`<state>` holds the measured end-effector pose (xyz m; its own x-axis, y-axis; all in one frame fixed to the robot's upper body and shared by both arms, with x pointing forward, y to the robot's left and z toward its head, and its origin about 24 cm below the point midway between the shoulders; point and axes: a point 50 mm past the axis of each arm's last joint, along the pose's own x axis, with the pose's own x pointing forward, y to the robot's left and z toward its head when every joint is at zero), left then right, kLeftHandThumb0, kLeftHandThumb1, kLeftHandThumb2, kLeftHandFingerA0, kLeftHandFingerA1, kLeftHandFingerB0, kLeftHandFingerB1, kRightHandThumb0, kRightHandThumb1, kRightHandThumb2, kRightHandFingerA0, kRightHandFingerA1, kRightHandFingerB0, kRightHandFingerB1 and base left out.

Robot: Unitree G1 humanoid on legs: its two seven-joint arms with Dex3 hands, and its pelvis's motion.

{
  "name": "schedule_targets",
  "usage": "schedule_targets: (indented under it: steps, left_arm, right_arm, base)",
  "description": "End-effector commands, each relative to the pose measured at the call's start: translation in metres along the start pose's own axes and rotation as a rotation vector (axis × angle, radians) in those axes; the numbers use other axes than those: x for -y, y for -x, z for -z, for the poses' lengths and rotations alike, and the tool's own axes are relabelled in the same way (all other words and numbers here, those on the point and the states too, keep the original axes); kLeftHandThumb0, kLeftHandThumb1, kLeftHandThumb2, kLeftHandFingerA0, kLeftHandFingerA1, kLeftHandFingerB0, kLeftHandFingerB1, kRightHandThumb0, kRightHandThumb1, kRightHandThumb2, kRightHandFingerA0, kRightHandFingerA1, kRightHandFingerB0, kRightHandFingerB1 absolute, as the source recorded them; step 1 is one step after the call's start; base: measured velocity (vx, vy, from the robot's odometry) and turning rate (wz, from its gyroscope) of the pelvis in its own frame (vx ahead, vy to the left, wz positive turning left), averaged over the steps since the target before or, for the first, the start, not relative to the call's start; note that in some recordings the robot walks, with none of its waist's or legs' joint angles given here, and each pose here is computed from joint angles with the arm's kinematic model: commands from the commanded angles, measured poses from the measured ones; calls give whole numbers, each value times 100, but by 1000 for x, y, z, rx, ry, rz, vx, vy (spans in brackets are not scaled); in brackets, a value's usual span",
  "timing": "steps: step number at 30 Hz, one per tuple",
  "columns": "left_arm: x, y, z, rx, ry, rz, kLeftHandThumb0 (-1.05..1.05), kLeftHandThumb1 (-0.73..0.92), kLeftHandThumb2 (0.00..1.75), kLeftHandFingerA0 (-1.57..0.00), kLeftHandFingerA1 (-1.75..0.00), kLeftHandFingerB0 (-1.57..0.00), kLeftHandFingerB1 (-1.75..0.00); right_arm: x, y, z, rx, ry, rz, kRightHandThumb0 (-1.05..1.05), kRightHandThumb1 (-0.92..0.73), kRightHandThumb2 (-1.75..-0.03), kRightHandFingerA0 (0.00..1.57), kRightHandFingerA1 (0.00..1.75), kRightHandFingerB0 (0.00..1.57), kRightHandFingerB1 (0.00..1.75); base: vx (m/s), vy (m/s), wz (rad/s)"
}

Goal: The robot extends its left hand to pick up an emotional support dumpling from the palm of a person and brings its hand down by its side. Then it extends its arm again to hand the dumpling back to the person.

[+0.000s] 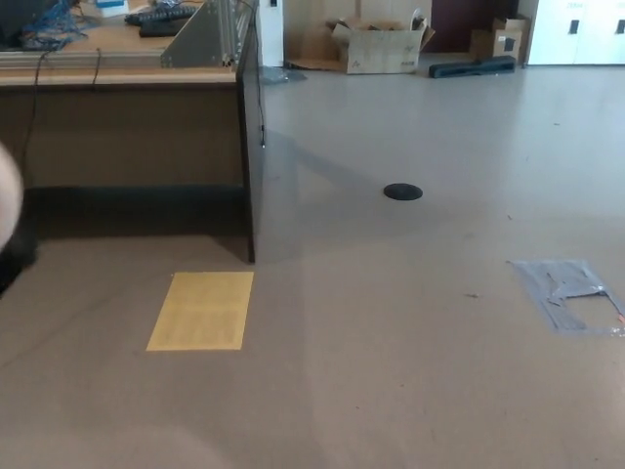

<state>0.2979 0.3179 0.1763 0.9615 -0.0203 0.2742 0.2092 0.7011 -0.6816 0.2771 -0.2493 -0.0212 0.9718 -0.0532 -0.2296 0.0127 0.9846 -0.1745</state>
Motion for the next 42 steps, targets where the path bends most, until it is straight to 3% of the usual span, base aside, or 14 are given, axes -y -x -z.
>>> schedule_targets:
  steps: [1, 4, 7, 8, 9, 18, 20, 27, 32, 39, 40, 41, 42]
  left_arm:
    - [-71, 87, 29, -161, 303, -194, -39, 84, 69, -102, -152, -64, -91]
    - [-83, 102, 35, -183, 305, -225, -40, 83, 68, -104, -149, -63, -97]
    - [-90, 111, 40, -212, 289, -248, -39, 81, 68, -98, -154, -60, -92]
    - [-91, 112, 41, -225, 280, -265, -48, 69, 90, -108, -136, -62, -87]
    - [-92, 113, 43, -235, 271, -268, -40, 81, 68, -100, -152, -63, -88]
    - [-93, 113, 53, -274, 245, -270, -36, 83, 67, -103, -142, -65, -92]
    - [-93, 112, 54, -279, 252, -290, -36, 85, 68, -103, -148, -54, -102]
    - [-96, 111, 53, -276, 231, -295, -37, 81, 67, -104, -145, -63, -91]
    - [-96, 110, 52, -288, 227, -313, -37, 82, 67, -105, -146, -65, -93]
    - [-94, 99, 46, -262, 204, -270, -40, 79, 66, -105, -142, -62, -89]
    - [-78, 73, 23, -192, 137, -207, -37, 81, 67, -103, -146, -62, -90]
    - [-74, 67, 17, -174, 127, -182, -36, 82, 68, -100, -151, -57, -97]
    - [-72, 64, 13, -163, 123, -170, -34, 83, 68, -101, -150, -60, -93]
  right_arm:
    - [16, 7, 3, -2, -2, 51, -38, -66, -60, 86, 51, 42, 34]
    - [15, 8, 4, -5, -13, 50, -38, -65, -59, 84, 51, 43, 34]
    - [15, 9, 5, 1, -7, 50, -37, -66, -60, 85, 52, 42, 34]
    - [15, 9, 5, 1, -9, 48, -38, -66, -60, 86, 52, 42, 34]
    - [15, 9, 5, 0, -11, 47, -38, -66, -60, 86, 52, 41, 34]
    - [13, 10, 6, 1, -21, 47, -39, -65, -60, 85, 51, 43, 34]
    - [12, 10, 7, -1, -17, 47, -39, -65, -60, 86, 51, 43, 34]
    - [11, 9, 7, -6, -35, 45, -37, -66, -60, 85, 52, 43, 34]
    - [11, 10, 7, -2, -12, 45, -37, -66, -60, 85, 52, 43, 34]
    - [11, 8, 5, -1, -29, 45, -39, -65, -60, 84, 52, 43, 34]
    - [14, 6, 1, 10, -29, 48, -38, -65, -59, 83, 51, 43, 34]
    - [15, 6, 1, 11, -27, 50, -39, -65, -60, 84, 51, 43, 34]
    - [15, 6, 1, 12, -27, 50, -39, -65, -59, 85, 51, 44, 34]
  base:
    - [0, 0, 0]
    - [0, 0, 0]
    - [0, 0, 0]
    - [0, 0, 0]
    - [0, 0, 7]
    - [0, 0, 1]
    - [0, 0, 0]
    - [0, 0, 0]
    - [0, 0, 0]
    - [0, 0, 0]
    - [0, 0, 0]
    - [-30, -13, 9]
    - [0, 0, 0]
